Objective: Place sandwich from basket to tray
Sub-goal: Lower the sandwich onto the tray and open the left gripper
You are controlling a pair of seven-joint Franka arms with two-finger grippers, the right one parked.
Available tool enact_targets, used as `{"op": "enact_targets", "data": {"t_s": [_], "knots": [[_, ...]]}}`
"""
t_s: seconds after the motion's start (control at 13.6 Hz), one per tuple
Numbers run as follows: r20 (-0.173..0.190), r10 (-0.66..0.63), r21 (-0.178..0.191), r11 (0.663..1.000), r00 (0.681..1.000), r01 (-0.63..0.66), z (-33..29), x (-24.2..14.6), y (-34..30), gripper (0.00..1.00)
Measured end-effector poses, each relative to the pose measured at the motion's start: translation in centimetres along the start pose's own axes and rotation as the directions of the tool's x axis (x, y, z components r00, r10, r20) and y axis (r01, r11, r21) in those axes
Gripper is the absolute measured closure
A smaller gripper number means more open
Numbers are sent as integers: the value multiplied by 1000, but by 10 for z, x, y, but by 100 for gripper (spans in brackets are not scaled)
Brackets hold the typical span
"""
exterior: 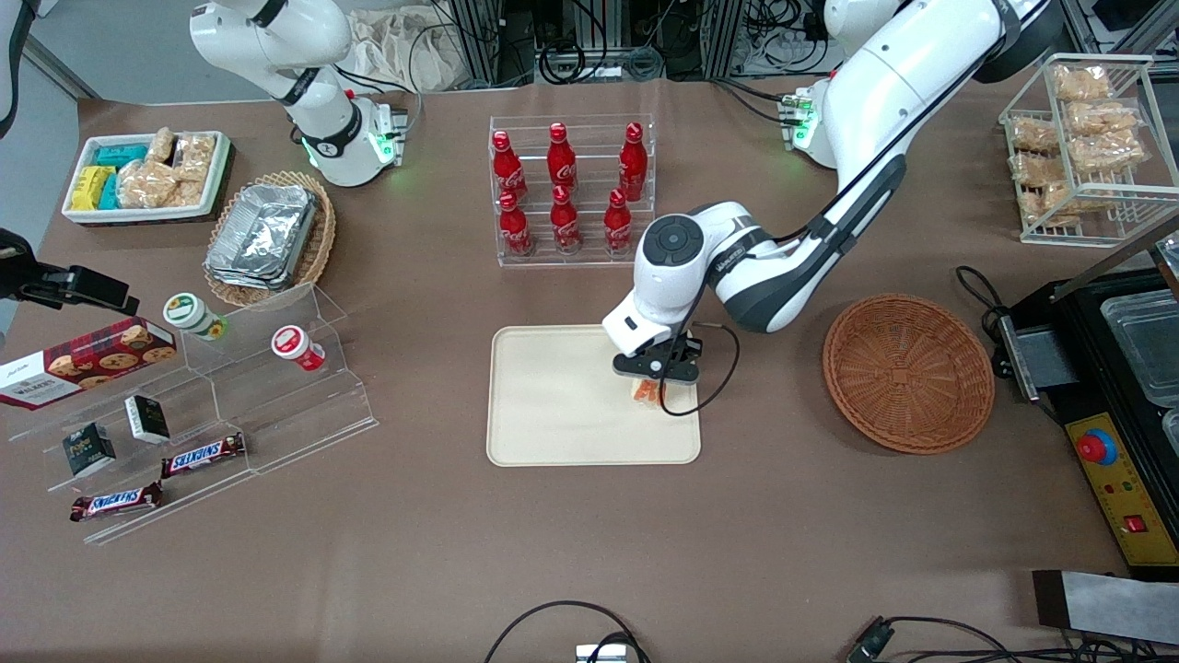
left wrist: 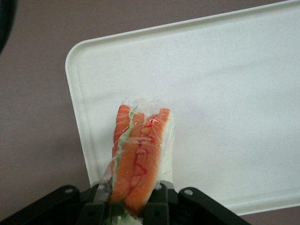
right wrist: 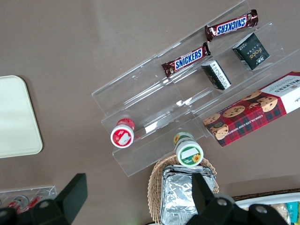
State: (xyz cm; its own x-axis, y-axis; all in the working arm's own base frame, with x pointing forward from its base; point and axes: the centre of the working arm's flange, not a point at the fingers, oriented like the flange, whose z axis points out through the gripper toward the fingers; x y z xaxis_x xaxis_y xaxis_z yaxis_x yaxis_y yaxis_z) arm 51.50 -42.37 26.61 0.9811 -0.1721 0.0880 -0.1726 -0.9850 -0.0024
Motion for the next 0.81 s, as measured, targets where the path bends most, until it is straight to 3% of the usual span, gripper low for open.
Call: {"op": "enact_targets", "data": {"t_s": [0.66, 0.81], "knots": [[25, 39, 24, 999, 999, -40, 38, -6, 7, 77], [23, 37, 24, 999, 999, -38, 38, -5, 6, 71]]}}
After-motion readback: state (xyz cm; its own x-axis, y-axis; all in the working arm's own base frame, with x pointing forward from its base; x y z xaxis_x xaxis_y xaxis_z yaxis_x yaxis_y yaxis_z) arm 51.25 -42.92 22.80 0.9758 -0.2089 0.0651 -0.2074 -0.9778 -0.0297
